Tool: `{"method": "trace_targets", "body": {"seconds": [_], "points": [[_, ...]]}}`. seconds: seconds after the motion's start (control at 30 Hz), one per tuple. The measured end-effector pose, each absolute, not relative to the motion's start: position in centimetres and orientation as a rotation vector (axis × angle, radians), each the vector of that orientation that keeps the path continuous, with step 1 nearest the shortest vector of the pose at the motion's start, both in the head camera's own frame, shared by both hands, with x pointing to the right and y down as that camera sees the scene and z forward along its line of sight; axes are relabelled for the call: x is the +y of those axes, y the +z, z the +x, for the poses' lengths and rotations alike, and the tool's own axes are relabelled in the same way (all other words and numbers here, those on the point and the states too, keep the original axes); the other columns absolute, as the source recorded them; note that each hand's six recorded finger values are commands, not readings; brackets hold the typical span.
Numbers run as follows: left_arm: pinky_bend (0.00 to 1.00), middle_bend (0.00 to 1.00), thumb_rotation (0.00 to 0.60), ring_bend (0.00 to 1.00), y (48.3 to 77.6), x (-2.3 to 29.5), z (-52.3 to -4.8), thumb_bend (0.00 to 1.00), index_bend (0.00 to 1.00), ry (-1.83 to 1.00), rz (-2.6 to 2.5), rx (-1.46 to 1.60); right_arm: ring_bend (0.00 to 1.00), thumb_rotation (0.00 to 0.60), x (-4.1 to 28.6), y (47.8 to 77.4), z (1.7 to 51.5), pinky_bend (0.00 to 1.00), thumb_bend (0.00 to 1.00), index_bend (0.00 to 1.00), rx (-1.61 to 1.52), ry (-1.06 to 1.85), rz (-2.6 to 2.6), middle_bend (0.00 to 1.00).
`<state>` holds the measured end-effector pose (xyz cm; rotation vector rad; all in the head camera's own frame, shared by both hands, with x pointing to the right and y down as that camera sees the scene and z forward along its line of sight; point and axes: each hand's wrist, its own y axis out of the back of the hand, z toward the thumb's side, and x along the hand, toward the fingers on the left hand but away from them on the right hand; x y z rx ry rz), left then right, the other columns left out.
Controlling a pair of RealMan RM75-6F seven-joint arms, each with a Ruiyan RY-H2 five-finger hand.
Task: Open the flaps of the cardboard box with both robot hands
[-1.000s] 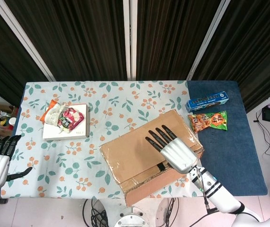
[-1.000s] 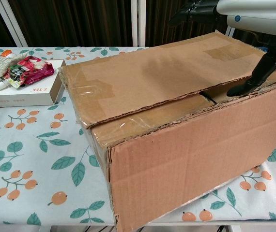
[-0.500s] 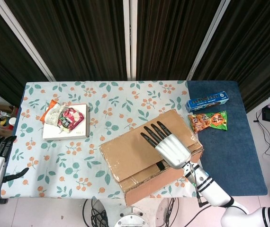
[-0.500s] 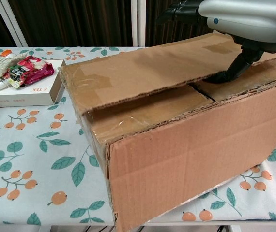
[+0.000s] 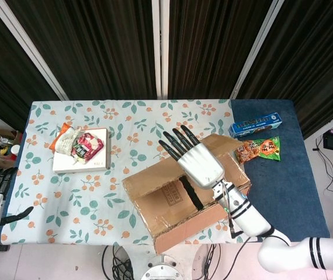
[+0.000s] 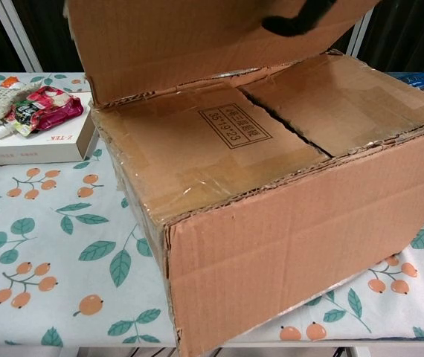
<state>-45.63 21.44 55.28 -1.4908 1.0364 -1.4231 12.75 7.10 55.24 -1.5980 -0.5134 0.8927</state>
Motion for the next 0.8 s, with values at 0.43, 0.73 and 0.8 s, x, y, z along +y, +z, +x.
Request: {"method": "trace_targets", "body": {"seconds": [0.43, 0.73, 0.8], "points": [[0.19, 0.12, 0.463, 0.09, 54.7, 21.4, -46.4, 0.1, 0.07, -1.438, -1.467, 1.051, 0.0, 0.6, -2.2, 57.3, 11.8, 0.0, 0.21, 0.0, -0.778, 0.959, -1.518, 0.0], [0.19, 0.12, 0.466, 0.09, 55.2, 21.4, -46.7, 0.1, 0.07, -1.456, -1.471, 1.056, 0.0, 0.6, -1.7, 55.7, 11.6, 0.0, 0.58, 0.02, -0.926, 0.733, -1.643, 0.06], [0.19, 0.12, 0.465, 0.09, 55.4, 21.4, -46.5, 0.1, 0.07, -1.457, -1.477, 1.05, 0.0, 0.6, -1.1, 55.4, 12.2, 0.0, 0.65, 0.14, -0.881, 0.723, -1.654, 0.18]]}}
